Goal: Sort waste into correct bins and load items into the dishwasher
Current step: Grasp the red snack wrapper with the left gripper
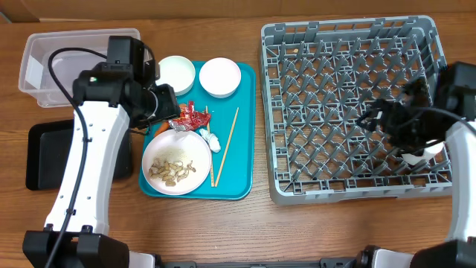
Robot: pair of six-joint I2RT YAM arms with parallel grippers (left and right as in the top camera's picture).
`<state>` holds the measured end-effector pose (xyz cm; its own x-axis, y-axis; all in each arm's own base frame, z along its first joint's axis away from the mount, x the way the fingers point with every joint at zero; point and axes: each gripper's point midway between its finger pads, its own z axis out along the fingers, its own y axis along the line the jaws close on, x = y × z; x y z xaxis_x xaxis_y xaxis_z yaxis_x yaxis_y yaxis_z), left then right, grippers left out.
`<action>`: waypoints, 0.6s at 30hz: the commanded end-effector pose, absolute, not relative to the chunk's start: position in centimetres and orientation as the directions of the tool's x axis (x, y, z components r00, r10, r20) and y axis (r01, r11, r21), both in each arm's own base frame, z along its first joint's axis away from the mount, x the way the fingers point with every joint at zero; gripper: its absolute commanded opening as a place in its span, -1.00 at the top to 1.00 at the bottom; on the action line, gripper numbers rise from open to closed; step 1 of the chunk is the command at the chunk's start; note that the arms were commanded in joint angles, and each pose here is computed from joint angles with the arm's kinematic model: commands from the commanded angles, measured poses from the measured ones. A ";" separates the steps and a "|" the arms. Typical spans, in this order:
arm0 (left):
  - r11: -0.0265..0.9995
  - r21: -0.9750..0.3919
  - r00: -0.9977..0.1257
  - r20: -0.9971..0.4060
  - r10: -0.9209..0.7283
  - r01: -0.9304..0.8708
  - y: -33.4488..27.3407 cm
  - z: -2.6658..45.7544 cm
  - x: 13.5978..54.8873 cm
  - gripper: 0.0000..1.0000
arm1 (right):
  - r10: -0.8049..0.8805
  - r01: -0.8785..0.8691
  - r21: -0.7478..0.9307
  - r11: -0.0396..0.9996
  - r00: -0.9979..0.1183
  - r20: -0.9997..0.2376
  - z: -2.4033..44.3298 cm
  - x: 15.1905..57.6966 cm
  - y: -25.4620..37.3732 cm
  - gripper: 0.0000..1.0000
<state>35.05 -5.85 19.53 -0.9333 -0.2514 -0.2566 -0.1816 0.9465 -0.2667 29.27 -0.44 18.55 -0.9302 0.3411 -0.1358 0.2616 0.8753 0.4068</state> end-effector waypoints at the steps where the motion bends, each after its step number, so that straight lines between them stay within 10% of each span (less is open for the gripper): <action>1: 0.969 -0.227 -0.946 -0.284 -0.158 -0.094 -8.1 18.9 35.5 -0.08 | 0.288 0.207 0.361 0.909 -0.939 -0.189 19.5 29.4 0.0 -1.00; 18: 0.929 0.014 -0.922 -0.133 -0.364 -0.369 -5.4 10.5 36.5 -0.09 | 0.279 0.205 0.340 0.918 -0.942 -0.187 19.4 29.2 0.0 -1.00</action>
